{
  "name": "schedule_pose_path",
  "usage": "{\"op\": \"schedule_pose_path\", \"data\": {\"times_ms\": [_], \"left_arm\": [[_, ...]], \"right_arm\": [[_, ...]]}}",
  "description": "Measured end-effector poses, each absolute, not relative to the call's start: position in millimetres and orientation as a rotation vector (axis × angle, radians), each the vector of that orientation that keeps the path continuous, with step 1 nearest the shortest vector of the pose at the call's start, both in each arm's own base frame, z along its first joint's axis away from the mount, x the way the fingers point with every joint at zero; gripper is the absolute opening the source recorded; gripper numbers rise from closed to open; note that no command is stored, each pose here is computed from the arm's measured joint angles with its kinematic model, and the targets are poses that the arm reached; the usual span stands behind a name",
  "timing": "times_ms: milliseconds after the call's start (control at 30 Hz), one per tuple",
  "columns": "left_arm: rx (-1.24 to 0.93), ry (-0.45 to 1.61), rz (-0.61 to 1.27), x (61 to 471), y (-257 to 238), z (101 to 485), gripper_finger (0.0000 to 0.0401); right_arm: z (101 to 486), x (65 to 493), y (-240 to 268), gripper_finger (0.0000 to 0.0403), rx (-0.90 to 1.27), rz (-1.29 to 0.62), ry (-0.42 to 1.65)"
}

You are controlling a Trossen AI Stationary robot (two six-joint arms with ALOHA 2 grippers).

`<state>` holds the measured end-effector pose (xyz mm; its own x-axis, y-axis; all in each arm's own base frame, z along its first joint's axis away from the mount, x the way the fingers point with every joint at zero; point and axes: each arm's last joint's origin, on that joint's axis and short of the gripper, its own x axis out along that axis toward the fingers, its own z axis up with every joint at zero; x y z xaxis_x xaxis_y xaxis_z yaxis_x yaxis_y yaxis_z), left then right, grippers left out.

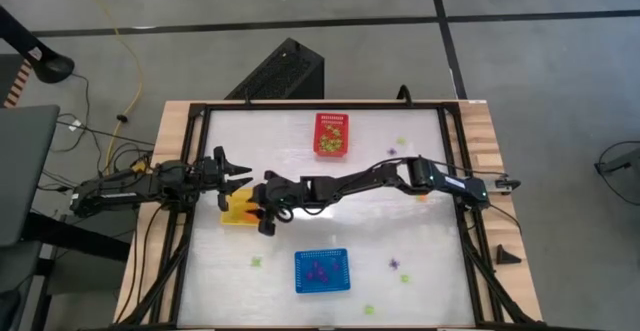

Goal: Sort Halloween decoration
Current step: Put the orange spider toy into the yellow basket, then put the purple spider toy into the blue basket

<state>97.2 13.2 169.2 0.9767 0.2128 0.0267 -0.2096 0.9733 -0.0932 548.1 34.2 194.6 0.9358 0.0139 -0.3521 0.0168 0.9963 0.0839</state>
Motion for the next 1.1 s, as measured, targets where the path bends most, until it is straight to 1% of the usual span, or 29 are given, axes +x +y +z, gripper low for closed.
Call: {"op": "schedule_pose_path", "data": {"times_ms": [100,167,267,433,633,700,800,933,1100], "left_arm": [[-0.090,-0.037,0.213,97.2,13.2,169.3,0.0116],[-0.090,-0.037,0.213,97.2,13.2,169.3,0.0116],[-0.090,-0.037,0.213,97.2,13.2,169.2,0.0116],[-0.090,-0.036,0.213,97.2,13.2,169.2,0.0116],[-0.090,-0.037,0.214,97.2,13.2,169.3,0.0116],[-0.090,-0.037,0.213,97.2,13.2,169.3,0.0116],[-0.090,-0.036,0.213,97.2,13.2,169.2,0.0116],[-0.090,-0.037,0.213,97.2,13.2,169.3,0.0116],[-0.090,-0.037,0.213,97.2,13.2,169.3,0.0116]], "right_arm": [[194.4,545.4,33.1,0.0198,0.079,-0.004,0.406],[196.7,541.8,33.4,0.0221,0.050,0.031,0.452],[218.8,521.3,32.7,0.0239,-0.023,0.068,0.609],[279.7,464.5,28.1,0.0240,-0.053,0.074,0.861],[312.8,385.7,44.4,0.0233,0.001,0.032,1.293],[320.4,364.6,52.4,0.0231,0.021,-0.015,1.370],[317.9,339.1,65.0,0.0230,0.086,-0.040,1.430],[301.6,302.2,83.9,0.0230,0.222,-0.039,1.493],[259.9,268.1,108.3,0.0230,0.395,0.003,1.527]]}}
